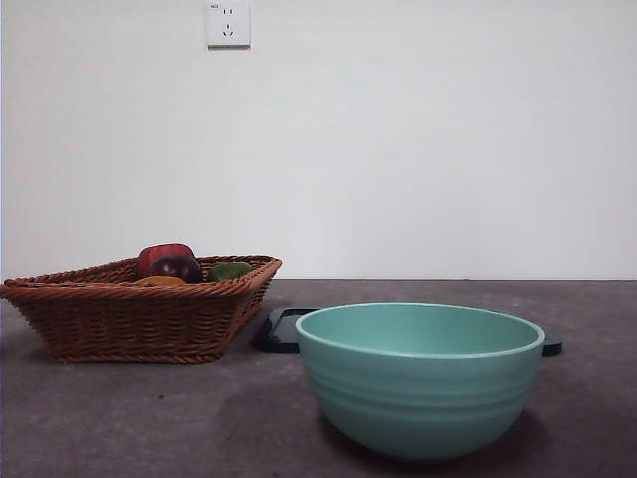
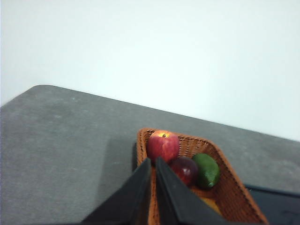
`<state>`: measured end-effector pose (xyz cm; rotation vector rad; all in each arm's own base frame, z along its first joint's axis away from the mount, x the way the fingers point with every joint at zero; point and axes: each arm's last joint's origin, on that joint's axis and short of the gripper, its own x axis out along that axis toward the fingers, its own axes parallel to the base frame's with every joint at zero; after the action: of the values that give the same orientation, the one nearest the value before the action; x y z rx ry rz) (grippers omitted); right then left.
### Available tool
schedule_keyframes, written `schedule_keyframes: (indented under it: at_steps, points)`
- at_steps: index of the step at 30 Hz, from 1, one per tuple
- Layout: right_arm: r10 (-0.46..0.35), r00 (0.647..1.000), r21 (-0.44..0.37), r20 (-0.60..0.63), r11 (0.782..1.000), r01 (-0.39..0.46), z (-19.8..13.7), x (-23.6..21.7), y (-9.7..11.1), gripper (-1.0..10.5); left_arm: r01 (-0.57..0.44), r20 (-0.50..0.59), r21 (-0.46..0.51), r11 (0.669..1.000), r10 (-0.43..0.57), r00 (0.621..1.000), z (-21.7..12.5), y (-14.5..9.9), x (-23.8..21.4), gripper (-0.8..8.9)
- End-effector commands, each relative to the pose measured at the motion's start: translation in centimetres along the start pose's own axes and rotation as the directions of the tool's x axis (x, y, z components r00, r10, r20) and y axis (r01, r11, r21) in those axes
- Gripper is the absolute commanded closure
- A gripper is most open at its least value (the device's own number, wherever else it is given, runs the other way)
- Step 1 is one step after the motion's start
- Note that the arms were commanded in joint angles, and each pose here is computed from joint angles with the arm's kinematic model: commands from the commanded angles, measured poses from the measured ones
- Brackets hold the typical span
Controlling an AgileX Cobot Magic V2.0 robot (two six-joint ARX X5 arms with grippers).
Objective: Pick up the wifruite, put it on the bowl, pick up the plate, put it on desk
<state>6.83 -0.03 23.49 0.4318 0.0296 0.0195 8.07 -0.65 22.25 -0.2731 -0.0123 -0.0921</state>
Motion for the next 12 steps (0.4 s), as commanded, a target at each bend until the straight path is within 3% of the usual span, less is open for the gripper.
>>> schedule_keyframes:
  at_steps: [1, 8, 12]
  points:
    - [0.040, 0.999, 0.040, 0.001, 0.998, -0.040, 1.7, -0.9, 1.0, 9.4, 0.023, 0.034, -0.028, 0.999, -0.022, 0.999, 1.7, -0.5, -0.3, 7.96]
    - [0.201, 0.974, 0.041, -0.103, 0.979, -0.198, 4.6, -1.8, 2.9, 9.4, 0.061, -0.023, -0.032, 0.998, -0.061, 0.998, 5.0, -1.8, -0.6, 7.96]
    - [0.263, 0.939, 0.068, -0.223, 0.965, -0.255, 5.0, -1.5, 3.5, 9.4, 0.176, -0.071, -0.033, 0.984, -0.178, 0.981, 7.3, -2.8, -0.8, 7.96]
